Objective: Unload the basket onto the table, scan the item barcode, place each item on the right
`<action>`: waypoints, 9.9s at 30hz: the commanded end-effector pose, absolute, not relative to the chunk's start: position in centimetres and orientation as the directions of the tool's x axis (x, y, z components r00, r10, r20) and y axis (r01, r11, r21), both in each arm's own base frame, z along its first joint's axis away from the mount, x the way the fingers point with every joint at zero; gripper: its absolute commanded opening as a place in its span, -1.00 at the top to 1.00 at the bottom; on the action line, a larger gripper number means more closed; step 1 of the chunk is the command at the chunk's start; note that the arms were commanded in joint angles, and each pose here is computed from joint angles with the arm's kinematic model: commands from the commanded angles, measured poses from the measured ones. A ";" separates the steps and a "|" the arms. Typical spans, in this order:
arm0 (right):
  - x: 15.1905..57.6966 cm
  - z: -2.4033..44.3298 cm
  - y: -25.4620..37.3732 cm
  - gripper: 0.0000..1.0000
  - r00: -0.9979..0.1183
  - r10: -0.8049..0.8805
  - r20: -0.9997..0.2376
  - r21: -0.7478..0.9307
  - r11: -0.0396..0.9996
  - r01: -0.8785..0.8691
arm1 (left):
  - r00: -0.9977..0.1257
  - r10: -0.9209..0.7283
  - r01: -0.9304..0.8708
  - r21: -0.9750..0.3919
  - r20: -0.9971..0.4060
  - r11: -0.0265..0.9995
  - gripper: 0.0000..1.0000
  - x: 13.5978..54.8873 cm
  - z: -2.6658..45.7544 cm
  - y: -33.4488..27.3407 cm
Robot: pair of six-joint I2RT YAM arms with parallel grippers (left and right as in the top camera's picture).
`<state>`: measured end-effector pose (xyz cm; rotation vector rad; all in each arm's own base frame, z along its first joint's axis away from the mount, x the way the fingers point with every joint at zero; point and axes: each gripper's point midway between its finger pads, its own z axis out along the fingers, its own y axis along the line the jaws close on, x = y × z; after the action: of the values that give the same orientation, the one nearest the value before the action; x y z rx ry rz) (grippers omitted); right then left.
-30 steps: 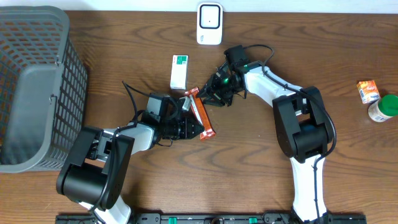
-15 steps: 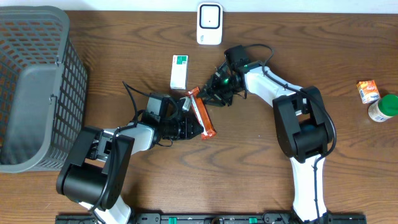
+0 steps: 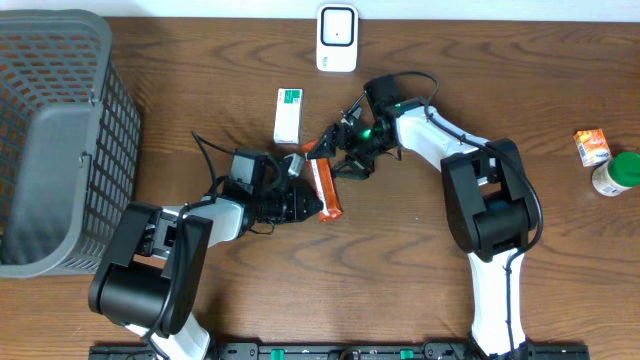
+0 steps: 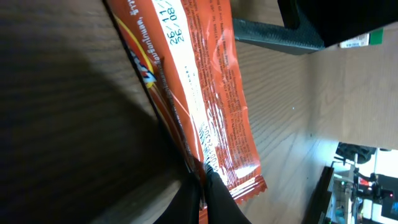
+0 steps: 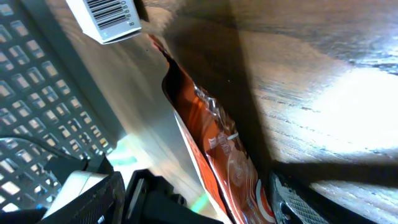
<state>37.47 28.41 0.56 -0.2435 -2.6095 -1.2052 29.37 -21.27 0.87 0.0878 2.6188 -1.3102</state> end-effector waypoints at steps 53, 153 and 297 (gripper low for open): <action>33.2 -12.7 10.8 -0.66 -0.856 0.469 0.218 0.078 0.866 0.494 | -0.960 -0.235 -0.088 -0.637 -0.150 0.766 0.28 29.4 0.7 -13.0; 32.7 0.4 21.6 -0.65 -0.987 0.120 0.110 0.257 0.956 0.145 | -0.941 -0.242 0.065 -0.826 -0.238 0.559 -0.58 31.5 6.9 -14.8; 33.6 21.3 21.0 0.80 -0.890 0.011 -0.456 0.387 0.903 -0.187 | -0.803 -0.437 -0.101 -0.630 -0.405 0.770 -0.72 29.5 11.2 -3.5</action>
<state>34.22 21.06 20.08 0.1988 -3.5097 -0.7463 29.35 -3.97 11.16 -0.4139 2.4231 -0.8546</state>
